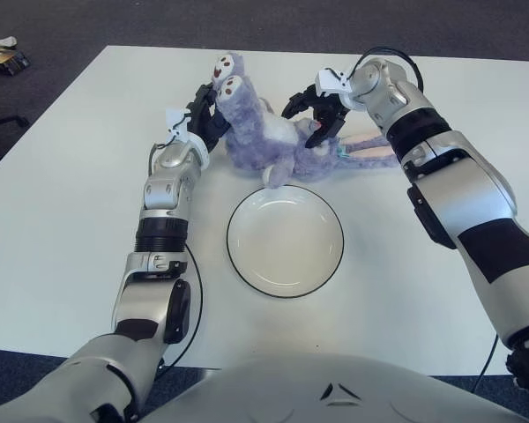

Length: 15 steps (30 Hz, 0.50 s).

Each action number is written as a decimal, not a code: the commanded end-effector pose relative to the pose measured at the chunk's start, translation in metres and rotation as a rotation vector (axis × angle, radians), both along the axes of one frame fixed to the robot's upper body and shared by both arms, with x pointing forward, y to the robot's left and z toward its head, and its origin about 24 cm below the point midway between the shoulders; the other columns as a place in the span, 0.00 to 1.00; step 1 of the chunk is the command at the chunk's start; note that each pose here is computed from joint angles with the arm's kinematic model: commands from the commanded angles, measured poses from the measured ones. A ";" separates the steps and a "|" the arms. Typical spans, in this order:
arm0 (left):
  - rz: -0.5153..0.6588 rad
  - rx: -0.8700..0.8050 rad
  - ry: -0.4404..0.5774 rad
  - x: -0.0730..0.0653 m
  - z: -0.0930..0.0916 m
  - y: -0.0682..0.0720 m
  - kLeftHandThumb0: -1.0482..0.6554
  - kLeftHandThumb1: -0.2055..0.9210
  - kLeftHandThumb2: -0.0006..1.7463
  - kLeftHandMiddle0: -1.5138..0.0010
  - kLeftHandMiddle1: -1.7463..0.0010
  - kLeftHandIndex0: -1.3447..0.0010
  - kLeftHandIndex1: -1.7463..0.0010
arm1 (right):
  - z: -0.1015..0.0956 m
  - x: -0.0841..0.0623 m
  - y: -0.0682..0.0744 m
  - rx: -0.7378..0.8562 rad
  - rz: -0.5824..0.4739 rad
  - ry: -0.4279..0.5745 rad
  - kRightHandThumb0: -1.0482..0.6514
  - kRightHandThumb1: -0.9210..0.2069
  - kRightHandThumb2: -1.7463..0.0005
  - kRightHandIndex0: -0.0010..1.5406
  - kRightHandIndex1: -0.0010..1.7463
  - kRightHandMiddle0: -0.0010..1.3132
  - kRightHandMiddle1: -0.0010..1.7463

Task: Put the doll into the plate.

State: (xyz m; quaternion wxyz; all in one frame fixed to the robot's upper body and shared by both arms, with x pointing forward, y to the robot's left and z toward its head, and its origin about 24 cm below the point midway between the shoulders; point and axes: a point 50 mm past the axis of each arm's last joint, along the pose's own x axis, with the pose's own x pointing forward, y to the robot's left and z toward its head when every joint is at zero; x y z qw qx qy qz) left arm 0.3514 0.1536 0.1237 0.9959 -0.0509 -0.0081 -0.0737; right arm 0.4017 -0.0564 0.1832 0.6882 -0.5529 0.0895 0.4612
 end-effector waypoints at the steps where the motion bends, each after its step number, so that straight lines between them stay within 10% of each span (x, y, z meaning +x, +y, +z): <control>1: 0.027 0.022 -0.014 -0.002 -0.001 0.000 0.22 1.00 0.45 0.86 0.26 1.00 0.61 | -0.015 -0.003 -0.001 -0.056 0.010 0.018 0.19 0.26 0.66 0.33 1.00 0.00 0.02; 15: 0.059 0.036 -0.028 -0.001 0.001 -0.002 0.23 1.00 0.45 0.88 0.29 1.00 0.57 | -0.022 -0.009 -0.007 -0.110 0.069 0.037 0.16 0.12 0.69 0.36 0.92 0.00 0.00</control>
